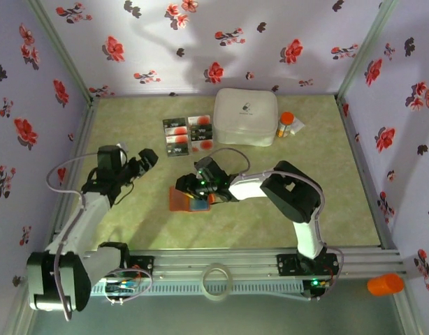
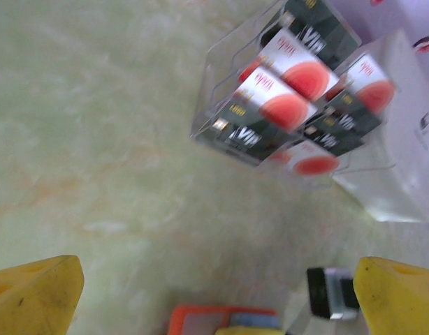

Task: Put the credit cards into the card holder
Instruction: Move the card holder to the center of the table.

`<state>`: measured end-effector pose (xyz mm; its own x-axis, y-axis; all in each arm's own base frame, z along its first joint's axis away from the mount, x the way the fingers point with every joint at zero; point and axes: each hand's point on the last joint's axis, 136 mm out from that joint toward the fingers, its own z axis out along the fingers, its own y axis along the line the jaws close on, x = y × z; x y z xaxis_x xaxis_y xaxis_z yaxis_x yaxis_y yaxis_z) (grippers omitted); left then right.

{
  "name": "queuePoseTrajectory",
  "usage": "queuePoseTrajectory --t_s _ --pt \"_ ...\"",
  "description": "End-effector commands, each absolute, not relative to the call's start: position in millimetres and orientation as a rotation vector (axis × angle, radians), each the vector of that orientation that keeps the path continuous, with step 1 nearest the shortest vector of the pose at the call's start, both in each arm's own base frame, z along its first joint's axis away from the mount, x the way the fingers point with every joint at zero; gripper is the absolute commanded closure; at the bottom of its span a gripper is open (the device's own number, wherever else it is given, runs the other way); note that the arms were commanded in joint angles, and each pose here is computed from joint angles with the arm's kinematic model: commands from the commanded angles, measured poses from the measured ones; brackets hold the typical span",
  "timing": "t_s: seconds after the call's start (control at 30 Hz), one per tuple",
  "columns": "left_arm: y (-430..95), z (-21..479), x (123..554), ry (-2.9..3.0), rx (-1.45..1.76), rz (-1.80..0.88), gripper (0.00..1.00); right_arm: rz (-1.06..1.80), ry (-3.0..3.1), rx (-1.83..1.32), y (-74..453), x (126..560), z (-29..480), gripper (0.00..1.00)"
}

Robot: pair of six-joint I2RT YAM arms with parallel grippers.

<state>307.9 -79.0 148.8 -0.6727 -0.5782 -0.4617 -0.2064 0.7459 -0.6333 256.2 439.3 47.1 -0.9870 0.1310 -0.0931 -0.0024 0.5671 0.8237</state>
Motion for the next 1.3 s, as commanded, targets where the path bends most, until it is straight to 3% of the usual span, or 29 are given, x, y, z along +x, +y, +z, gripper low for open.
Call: queuePoseTrajectory --t_s 0.0,0.17,0.47,0.93,1.27 --pt "-76 125 277 2.381 -0.594 -0.638 0.0 1.289 2.708 0.166 422 264 24 0.5" --pt "-84 110 249 2.46 -0.525 -0.574 0.0 1.274 2.702 0.186 420 268 26 0.51" --pt "-105 91 238 2.561 -0.293 -0.399 0.0 1.305 2.692 0.238 420 275 28 0.5" --pt "-130 62 241 2.616 -0.049 -0.202 0.0 1.37 2.677 0.298 420 274 28 0.5" --pt "-120 39 242 2.633 -0.059 -0.072 0.0 1.43 2.643 0.293 422 275 43 0.5"
